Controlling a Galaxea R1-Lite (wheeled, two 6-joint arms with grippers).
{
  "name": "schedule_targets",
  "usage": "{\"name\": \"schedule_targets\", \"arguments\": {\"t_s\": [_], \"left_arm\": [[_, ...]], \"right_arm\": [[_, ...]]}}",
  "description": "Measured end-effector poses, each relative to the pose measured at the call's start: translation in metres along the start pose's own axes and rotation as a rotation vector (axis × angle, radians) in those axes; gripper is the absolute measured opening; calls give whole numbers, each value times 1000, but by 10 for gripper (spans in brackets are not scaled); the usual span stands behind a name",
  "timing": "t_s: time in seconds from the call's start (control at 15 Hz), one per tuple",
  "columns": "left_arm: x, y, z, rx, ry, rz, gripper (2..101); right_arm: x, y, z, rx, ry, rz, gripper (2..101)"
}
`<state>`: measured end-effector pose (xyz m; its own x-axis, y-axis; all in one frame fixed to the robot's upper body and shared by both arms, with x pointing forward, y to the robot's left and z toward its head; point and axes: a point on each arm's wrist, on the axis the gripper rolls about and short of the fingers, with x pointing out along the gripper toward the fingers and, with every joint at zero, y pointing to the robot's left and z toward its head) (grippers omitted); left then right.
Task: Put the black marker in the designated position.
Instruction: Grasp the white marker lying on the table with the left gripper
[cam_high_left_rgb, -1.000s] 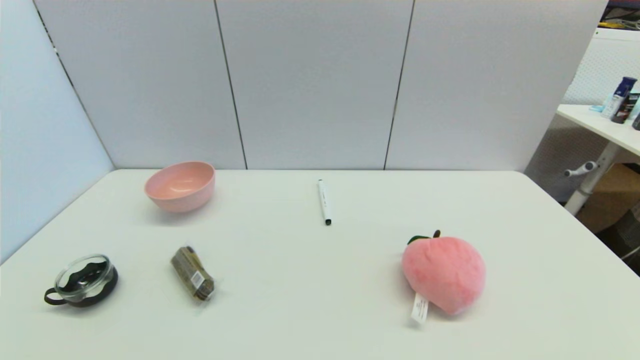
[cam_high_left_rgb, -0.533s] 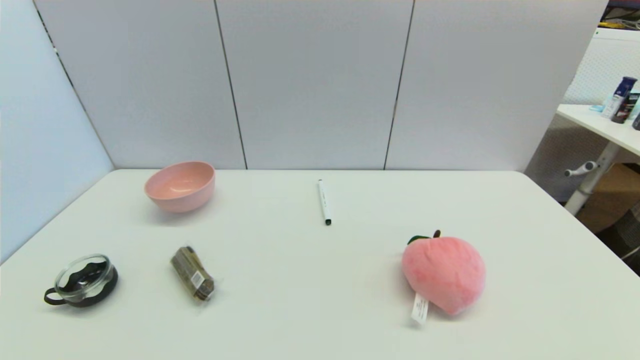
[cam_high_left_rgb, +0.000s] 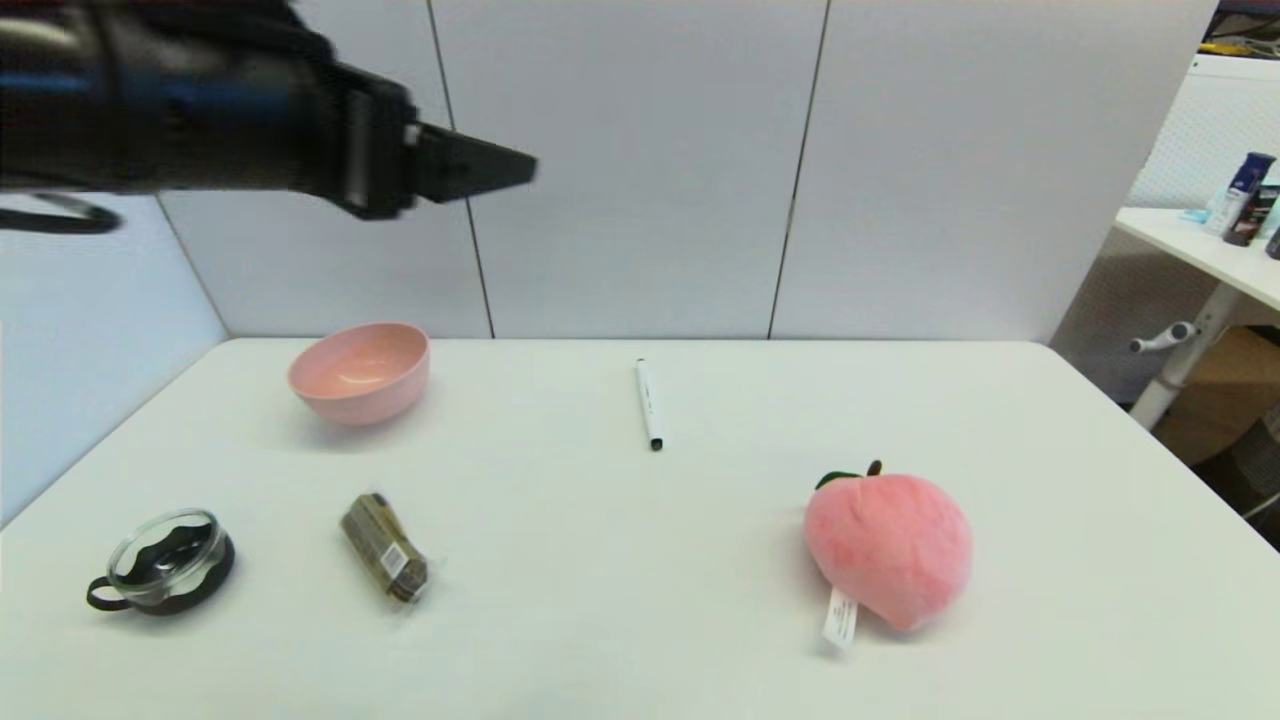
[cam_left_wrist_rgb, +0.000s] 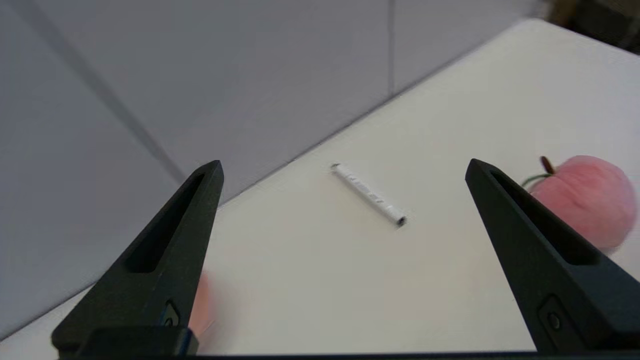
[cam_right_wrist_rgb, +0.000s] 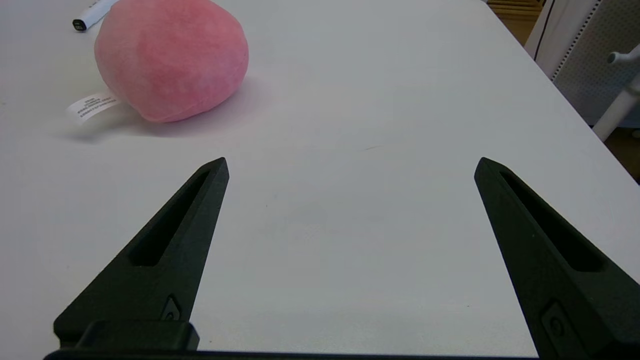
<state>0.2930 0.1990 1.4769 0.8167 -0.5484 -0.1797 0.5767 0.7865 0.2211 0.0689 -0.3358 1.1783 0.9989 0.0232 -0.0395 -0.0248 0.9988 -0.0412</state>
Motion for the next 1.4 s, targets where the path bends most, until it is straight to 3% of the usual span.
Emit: {"name": "schedule_targets", "arguments": {"t_s": [0.2,0.4,0.67,0.87,1.2,1.4], "left_arm": [[85,-48,-12,-20,105,-144,979],[145,-92,-40,-176,238,-139,979],[191,-110,-84,-436,362,189,979],[215,-102,-122,-589,429,415,979],[244,-94,-154,-592,462,463,979],[264,-93,-157,-510,429,432,979]], "right_arm": [[0,0,0,0,0,0,973],[0,0,0,0,0,0,974],[0,0,0,0,0,1,974],[0,0,0,0,0,0,974],[0,0,0,0,0,0,974],[0,0,0,0,0,0,974]]}}
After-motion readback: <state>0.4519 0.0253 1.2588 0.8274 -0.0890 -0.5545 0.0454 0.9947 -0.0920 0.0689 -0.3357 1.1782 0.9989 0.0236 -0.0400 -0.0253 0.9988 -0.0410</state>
